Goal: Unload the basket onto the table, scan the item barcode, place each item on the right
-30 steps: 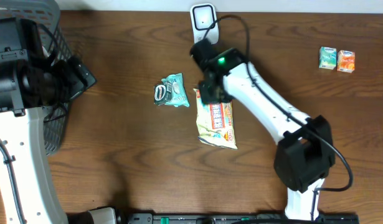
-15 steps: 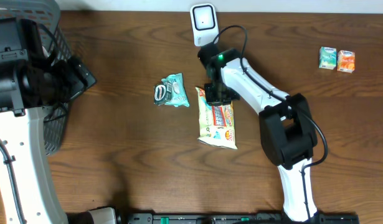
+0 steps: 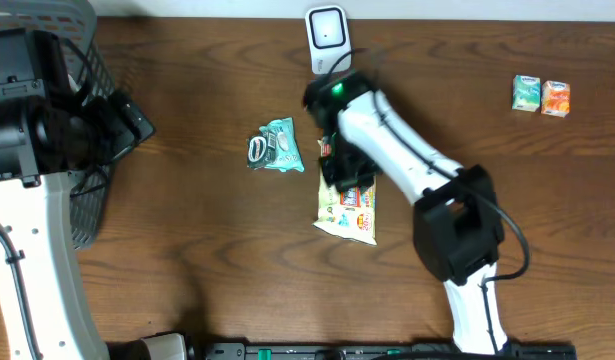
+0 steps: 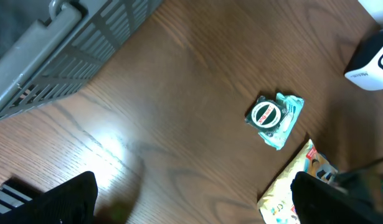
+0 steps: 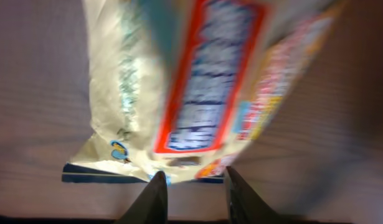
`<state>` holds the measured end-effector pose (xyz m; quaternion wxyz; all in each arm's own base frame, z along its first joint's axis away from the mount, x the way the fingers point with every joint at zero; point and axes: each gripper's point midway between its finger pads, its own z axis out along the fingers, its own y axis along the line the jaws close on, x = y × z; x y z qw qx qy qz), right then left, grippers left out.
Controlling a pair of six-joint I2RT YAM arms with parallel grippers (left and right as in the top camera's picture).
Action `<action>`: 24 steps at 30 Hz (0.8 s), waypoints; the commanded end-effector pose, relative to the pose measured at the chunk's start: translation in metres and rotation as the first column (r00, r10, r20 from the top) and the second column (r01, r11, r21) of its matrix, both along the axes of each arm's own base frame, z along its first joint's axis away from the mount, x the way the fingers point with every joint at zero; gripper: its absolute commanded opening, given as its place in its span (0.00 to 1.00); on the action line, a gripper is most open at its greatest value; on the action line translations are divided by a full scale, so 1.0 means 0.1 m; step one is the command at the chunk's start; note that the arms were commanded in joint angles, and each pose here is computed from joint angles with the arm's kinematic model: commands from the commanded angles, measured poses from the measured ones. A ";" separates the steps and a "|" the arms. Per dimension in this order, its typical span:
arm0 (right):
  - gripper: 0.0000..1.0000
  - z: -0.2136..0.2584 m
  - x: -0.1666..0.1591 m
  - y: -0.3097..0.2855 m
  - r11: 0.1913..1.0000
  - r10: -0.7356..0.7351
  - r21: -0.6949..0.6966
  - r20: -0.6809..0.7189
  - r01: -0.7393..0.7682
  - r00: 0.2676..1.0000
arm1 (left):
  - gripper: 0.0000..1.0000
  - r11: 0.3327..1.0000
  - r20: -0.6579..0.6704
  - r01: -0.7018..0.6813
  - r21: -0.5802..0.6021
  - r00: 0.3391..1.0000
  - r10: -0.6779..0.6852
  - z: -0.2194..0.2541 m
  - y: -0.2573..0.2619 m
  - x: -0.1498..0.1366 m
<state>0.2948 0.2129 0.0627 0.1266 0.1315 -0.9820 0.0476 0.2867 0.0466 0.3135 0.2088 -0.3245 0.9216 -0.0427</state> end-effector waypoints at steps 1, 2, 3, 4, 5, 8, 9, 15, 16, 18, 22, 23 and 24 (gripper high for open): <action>0.27 -0.20 -0.13 0.04 0.999 0.027 -0.041 0.024 -0.026 0.999 | 0.98 1.000 0.003 0.001 0.010 1.000 -0.001 0.02 0.02 -0.01; 0.27 -0.31 -0.16 0.08 0.999 0.035 -0.038 0.032 -0.034 0.999 | 0.98 1.000 0.003 0.001 0.010 1.000 -0.001 0.02 0.02 -0.01; 0.27 -0.43 -0.19 0.11 0.999 0.046 -0.031 0.038 -0.045 0.998 | 0.98 1.000 0.003 0.001 0.010 1.000 -0.001 0.02 0.02 -0.01; 0.27 -0.45 -0.21 0.12 0.999 0.048 -0.027 0.038 -0.047 0.998 | 0.98 1.000 0.003 0.001 0.010 1.000 -0.001 0.02 0.02 -0.01; 0.25 -0.54 -0.27 0.18 0.999 0.050 0.000 0.024 -0.050 0.998 | 0.98 1.000 0.003 0.001 0.010 1.000 -0.001 0.02 0.02 -0.01; 0.17 -0.50 -0.35 0.15 0.998 0.054 -0.017 -0.005 -0.054 0.999 | 0.98 1.000 0.003 0.001 0.010 1.000 -0.001 0.02 0.02 -0.01; 0.16 -0.43 -0.35 0.11 0.998 0.056 -0.033 -0.006 -0.057 0.998 | 0.98 1.000 0.003 0.001 0.010 1.000 -0.001 0.02 0.02 -0.01; 0.72 0.23 -0.20 0.06 0.998 0.049 -0.034 0.049 -0.047 0.998 | 0.98 1.000 0.003 0.001 0.010 1.000 -0.001 0.02 0.02 -0.01; 0.82 0.28 -0.17 0.09 0.999 0.049 -0.023 0.064 -0.048 0.997 | 0.98 1.000 0.003 0.001 0.010 1.000 -0.001 0.02 0.02 -0.01; 0.96 0.34 -0.07 0.21 0.998 0.058 0.008 0.117 -0.059 0.991 | 0.98 1.000 0.003 0.001 0.010 1.000 -0.001 0.02 0.02 -0.01; 0.99 0.25 0.06 0.25 0.994 0.109 -0.043 0.213 -0.102 0.971 | 0.98 1.000 0.003 0.001 0.010 1.000 -0.001 0.02 0.02 -0.01; 0.99 0.20 0.10 0.24 0.990 0.136 -0.079 0.249 -0.120 0.959 | 0.98 1.000 0.003 0.001 0.010 1.000 -0.001 0.02 0.02 -0.01; 0.99 0.15 0.12 0.25 0.985 0.159 -0.106 0.276 -0.134 0.948 | 0.98 1.000 0.003 0.001 0.010 1.000 -0.001 0.02 0.02 -0.01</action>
